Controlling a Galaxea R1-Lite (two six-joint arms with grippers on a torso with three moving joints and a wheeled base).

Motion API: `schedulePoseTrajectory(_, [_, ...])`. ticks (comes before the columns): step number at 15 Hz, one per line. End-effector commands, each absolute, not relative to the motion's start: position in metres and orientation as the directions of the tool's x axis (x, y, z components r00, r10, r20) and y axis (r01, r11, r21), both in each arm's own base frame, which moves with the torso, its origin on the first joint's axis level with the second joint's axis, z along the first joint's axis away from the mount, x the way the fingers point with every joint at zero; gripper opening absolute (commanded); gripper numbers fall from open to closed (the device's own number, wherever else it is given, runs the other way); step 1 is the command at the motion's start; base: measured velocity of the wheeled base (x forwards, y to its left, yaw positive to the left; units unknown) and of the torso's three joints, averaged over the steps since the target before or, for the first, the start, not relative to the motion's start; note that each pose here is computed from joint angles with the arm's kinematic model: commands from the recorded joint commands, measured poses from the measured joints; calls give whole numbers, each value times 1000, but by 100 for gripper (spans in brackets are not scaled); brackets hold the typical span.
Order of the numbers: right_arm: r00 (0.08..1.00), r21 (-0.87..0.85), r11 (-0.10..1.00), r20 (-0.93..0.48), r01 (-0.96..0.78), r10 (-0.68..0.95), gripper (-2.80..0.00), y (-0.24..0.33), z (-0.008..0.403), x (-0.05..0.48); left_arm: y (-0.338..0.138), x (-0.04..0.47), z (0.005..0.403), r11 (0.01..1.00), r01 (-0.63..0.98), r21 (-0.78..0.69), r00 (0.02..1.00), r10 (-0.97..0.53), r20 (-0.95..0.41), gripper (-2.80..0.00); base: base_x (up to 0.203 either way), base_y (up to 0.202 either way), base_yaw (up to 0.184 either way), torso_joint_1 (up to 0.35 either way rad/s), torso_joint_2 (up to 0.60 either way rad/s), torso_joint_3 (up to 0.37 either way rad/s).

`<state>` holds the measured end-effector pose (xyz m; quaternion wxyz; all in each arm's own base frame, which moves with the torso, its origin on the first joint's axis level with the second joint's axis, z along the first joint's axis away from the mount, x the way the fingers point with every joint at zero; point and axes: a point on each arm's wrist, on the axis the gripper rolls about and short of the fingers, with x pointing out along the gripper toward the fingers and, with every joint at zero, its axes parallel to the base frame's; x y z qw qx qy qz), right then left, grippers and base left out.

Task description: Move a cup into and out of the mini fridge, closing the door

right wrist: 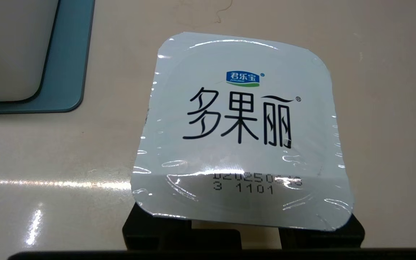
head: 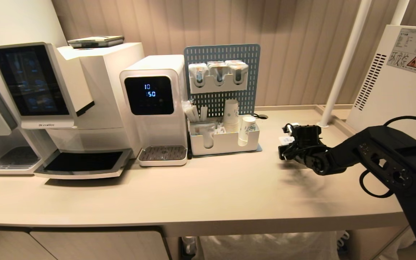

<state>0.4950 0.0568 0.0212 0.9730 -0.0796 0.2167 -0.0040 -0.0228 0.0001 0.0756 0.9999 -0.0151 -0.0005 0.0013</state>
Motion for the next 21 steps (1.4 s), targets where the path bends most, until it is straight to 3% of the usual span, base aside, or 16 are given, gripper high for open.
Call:
schedulePoseTrajectory(1, [910, -154, 988, -412, -20, -46, -280, 54, 39, 483, 0, -23, 75, 1000, -3, -31, 1000, 3, -2, -280, 0, 0, 0, 0, 0, 0])
schedulePoseTrajectory(7, [928, -138, 990, -372, -39, -15, -280, 47, 82, 420, 0, -23, 75, 1000, -3, -31, 1000, 3, -2, -280, 0, 0, 0, 0, 0, 0])
schedulePoseTrajectory(17, [975, -99, 990, -208, -102, 80, -280, 24, 160, 242, 0, -23, 75, 1000, -3, -29, 1000, 3, -2, -280, 0, 0, 0, 0, 0, 0])
schedulePoseTrajectory(21, [998, -102, 993, -33, 56, -60, -280, 14, 197, 151, 0, -23, 75, 1000, -3, -29, 1000, 3, -2, -280, 0, 0, 0, 0, 0, 0])
